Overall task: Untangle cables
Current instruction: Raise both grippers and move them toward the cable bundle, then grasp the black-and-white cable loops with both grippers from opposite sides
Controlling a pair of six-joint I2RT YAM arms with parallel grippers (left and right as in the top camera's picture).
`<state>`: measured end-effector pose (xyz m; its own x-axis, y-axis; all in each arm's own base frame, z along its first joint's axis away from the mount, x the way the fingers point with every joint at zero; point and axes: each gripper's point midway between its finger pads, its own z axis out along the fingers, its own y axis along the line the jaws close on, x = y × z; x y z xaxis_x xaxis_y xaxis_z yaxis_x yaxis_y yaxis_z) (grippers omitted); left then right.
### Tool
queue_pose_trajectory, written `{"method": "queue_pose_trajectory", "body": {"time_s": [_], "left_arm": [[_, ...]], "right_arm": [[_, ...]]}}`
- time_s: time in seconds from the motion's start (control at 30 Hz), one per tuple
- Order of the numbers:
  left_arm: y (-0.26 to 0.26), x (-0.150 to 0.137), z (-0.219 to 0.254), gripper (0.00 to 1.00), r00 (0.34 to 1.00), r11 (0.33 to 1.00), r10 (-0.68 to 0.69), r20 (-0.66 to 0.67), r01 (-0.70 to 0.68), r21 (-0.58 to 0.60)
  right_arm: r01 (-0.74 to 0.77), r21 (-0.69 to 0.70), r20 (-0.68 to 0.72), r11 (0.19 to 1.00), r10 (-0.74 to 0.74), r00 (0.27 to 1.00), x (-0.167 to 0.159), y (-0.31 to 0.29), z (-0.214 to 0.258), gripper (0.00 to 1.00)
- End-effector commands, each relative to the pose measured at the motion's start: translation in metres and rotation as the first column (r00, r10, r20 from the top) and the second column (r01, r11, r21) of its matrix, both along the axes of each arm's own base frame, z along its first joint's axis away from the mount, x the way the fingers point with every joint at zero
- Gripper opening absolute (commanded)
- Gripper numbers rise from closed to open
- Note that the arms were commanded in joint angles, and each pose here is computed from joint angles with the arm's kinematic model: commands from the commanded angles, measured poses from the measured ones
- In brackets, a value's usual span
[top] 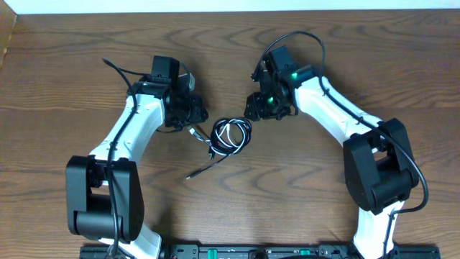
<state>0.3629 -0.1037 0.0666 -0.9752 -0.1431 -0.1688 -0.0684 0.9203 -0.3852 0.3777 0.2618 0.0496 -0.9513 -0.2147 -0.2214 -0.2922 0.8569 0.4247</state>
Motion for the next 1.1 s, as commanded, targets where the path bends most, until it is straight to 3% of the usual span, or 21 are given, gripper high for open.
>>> {"method": "queue_pose_trajectory", "body": {"time_s": [0.0, 0.13, 0.4, 0.47, 0.5, 0.53, 0.7, 0.93, 1.07], "left_arm": [[0.011, 0.001, -0.006, 0.44, 1.0, 0.998, 0.017, -0.011, -0.016, 0.066], [0.017, 0.002, -0.008, 0.44, 1.0, 0.995, 0.026, -0.008, -0.025, 0.101], [-0.001, -0.002, -0.002, 0.44, 0.996, 0.996, -0.088, 0.01, 0.088, 0.013], [-0.005, -0.003, -0.001, 0.44, 0.994, 0.994, -0.109, 0.016, 0.11, -0.008], [-0.005, -0.003, -0.001, 0.44, 0.994, 0.994, -0.11, 0.016, 0.11, -0.01], [-0.005, -0.003, -0.001, 0.44, 0.994, 0.994, -0.11, 0.016, 0.11, -0.01], [-0.005, -0.003, -0.001, 0.44, 0.994, 0.994, -0.11, 0.016, 0.11, -0.01], [-0.005, -0.003, -0.001, 0.46, 0.993, 0.993, -0.116, 0.02, 0.116, -0.008], [-0.005, -0.003, -0.001, 0.46, 0.993, 0.993, -0.116, 0.021, 0.116, -0.008]], "right_arm": [[-0.058, -0.018, 0.012, 0.998, 0.058, 0.998, -0.016, 0.016, -0.022, 0.5], [-0.074, -0.041, 0.078, 0.996, 0.077, 0.994, -0.017, 0.025, -0.034, 0.37], [-0.049, -0.2, 0.182, 0.979, 0.086, 0.979, -0.016, 0.02, -0.051, 0.29], [-0.05, -0.197, 0.186, 0.979, 0.088, 0.979, -0.016, 0.022, -0.051, 0.17], [-0.049, -0.196, 0.187, 0.979, 0.087, 0.979, -0.016, 0.022, -0.05, 0.04], [-0.039, -0.193, 0.187, 0.98, 0.076, 0.979, -0.014, 0.021, -0.05, 0.01], [-0.016, -0.107, 0.189, 0.994, 0.036, 0.981, -0.002, 0.025, -0.03, 0.01], [-0.115, 0.142, 0.227, 0.983, 0.081, 0.97, 0.007, 0.055, 0.021, 0.01], [-0.152, 0.216, 0.223, 0.964, 0.103, 0.969, 0.004, 0.063, 0.031, 0.01]]}}
